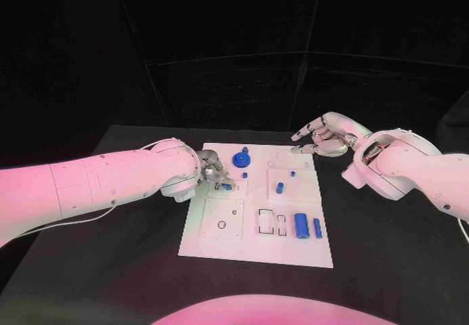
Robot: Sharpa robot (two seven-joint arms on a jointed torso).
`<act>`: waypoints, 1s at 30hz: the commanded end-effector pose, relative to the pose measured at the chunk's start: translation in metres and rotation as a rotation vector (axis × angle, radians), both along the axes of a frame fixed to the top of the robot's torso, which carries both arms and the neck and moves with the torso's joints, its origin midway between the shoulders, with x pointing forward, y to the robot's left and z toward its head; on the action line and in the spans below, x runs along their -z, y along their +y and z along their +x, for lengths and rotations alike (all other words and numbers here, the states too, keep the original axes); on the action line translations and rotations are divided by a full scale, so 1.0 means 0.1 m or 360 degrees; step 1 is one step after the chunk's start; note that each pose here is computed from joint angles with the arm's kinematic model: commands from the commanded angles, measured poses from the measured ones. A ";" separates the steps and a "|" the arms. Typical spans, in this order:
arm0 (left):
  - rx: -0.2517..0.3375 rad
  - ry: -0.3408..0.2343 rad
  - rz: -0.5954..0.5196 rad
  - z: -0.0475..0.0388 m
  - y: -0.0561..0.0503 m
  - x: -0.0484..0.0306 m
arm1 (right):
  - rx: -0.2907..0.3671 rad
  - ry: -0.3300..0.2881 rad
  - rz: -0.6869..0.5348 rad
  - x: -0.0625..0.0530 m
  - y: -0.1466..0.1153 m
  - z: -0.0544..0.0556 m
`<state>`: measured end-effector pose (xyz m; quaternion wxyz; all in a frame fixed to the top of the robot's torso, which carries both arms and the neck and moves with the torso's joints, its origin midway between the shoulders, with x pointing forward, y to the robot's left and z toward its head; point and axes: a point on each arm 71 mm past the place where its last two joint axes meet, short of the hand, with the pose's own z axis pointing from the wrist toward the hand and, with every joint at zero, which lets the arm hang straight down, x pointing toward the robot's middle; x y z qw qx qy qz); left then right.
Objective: Assemble the parts on the task board
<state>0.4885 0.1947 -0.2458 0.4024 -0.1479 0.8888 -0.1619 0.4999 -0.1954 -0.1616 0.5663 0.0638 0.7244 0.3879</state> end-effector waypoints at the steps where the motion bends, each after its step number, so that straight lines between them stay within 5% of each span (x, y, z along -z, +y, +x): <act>1: 0.0009 -0.0060 0.0008 0.019 -0.01 -0.011 | -0.0014 -0.0003 -0.0003 -0.01 0.01 0.00; 30: 0.0052 0.0009 0.0062 0.007 -0.03 0.039 | -0.0024 0.0005 -0.0007 -0.01 0.02 0.00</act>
